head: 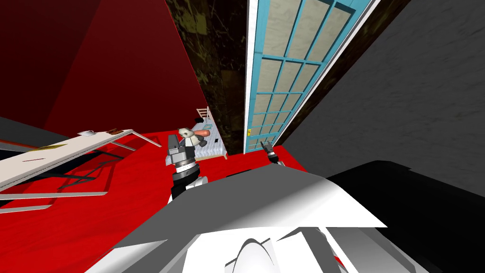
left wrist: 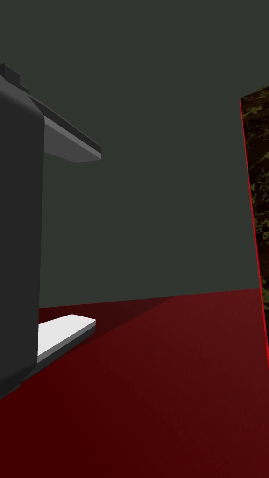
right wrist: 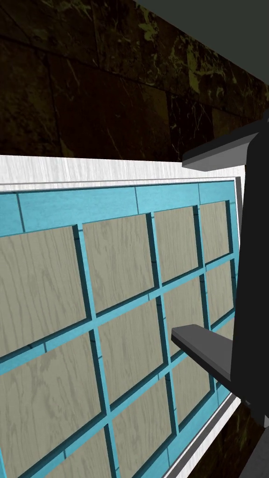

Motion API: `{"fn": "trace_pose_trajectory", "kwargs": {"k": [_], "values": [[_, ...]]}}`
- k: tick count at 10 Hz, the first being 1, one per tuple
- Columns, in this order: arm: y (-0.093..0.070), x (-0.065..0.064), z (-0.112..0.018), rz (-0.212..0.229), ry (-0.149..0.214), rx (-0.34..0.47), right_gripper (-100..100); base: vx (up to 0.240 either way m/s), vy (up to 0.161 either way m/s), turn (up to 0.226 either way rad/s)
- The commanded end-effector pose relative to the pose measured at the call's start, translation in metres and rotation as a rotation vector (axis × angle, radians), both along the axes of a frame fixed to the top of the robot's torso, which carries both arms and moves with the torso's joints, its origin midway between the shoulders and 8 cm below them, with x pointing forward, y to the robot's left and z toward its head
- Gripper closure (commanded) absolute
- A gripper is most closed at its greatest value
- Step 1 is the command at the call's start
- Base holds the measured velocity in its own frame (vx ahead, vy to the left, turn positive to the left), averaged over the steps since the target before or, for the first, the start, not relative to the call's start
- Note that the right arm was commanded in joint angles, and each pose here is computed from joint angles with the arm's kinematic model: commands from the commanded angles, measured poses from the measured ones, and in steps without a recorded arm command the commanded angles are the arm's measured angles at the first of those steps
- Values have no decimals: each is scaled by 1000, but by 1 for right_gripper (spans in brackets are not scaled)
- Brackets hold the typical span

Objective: Pull the door open

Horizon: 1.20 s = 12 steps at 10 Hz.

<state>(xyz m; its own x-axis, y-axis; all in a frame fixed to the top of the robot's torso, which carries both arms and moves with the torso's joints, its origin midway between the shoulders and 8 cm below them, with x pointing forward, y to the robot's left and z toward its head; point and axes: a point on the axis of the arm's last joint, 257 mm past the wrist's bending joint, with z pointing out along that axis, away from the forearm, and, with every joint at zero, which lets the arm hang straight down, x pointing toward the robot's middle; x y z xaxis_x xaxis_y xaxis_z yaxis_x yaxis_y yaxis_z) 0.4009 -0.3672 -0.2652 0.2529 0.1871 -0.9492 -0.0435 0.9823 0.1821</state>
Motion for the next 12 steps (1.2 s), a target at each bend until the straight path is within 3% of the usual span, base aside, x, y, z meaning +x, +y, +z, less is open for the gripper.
{"fn": "trace_pose_trajectory", "kwargs": {"k": [1, 8, 12], "values": [[-1, 0, -11, -8, 22, -26, -100, 93, 10, -4], [3, -7, -56, -32, 110, -104, -100, 100, 6, -6], [14, -14, -92, -37, 180, -152, -100, 145, 8, -10]]}}
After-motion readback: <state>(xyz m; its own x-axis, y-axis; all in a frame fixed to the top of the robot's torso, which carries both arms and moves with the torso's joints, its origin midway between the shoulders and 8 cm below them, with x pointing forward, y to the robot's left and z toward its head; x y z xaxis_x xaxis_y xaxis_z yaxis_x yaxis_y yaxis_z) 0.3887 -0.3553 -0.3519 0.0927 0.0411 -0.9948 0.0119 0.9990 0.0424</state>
